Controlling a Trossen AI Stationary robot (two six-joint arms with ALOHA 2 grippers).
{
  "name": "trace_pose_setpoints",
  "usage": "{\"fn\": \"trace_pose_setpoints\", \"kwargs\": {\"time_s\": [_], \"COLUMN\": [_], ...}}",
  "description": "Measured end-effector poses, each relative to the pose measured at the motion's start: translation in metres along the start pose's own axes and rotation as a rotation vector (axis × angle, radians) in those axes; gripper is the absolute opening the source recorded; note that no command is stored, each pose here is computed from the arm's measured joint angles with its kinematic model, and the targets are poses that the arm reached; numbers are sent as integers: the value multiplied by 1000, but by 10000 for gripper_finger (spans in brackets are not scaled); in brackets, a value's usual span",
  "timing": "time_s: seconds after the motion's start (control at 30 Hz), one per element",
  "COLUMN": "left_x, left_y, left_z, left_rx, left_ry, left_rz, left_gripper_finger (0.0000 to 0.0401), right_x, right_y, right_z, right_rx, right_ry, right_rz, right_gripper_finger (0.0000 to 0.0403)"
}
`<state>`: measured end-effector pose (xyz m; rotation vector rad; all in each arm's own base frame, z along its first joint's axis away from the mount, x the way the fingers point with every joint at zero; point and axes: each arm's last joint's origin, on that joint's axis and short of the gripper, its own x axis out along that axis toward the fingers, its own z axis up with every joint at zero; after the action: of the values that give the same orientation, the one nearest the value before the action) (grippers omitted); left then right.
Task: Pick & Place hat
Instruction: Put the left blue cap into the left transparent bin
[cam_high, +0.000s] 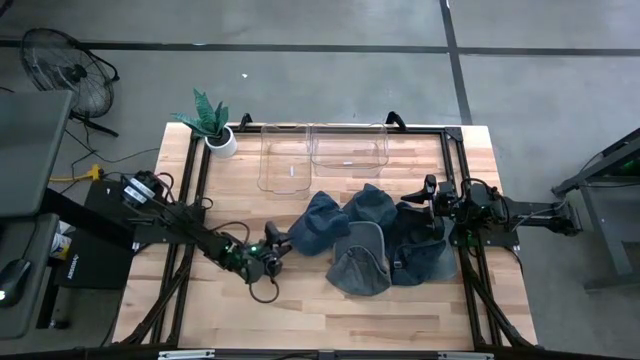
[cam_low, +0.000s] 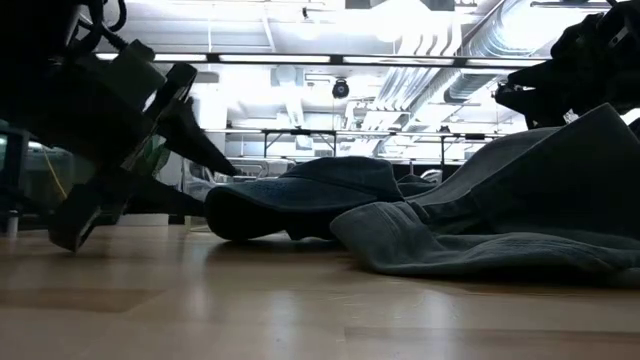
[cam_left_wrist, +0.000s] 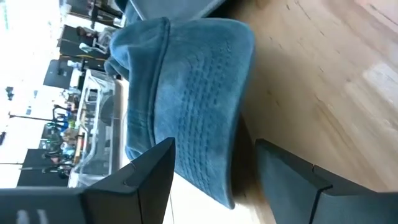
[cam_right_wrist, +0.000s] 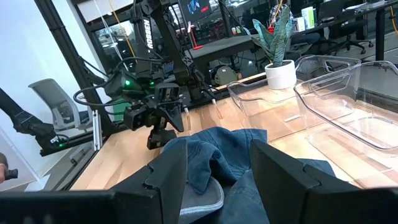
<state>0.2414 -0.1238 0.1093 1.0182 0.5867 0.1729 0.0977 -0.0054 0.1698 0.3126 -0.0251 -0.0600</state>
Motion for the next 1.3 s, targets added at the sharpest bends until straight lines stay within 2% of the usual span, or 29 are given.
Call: {"fn": "trace_pose_setpoints", "kwargs": {"time_s": [0.5,0.63,0.97,1.3], "left_x": [8,8,7,7], "left_y": [3,3,3,5], "left_z": [-2,-2,-2,-4], "left_rx": [-32,-32,-28,13], "left_ry": [11,11,22,86], "left_rz": [26,26,43,131], "left_gripper_finger": [207,168,22,8], "right_x": [0,0,0,0], "right_y": [0,0,0,0], "right_z": [0,0,0,0], "right_rx": [0,0,0,0], "right_ry": [1,1,0,1], "right_rz": [0,0,0,0], "right_gripper_finger": [170,170,170,170]}}
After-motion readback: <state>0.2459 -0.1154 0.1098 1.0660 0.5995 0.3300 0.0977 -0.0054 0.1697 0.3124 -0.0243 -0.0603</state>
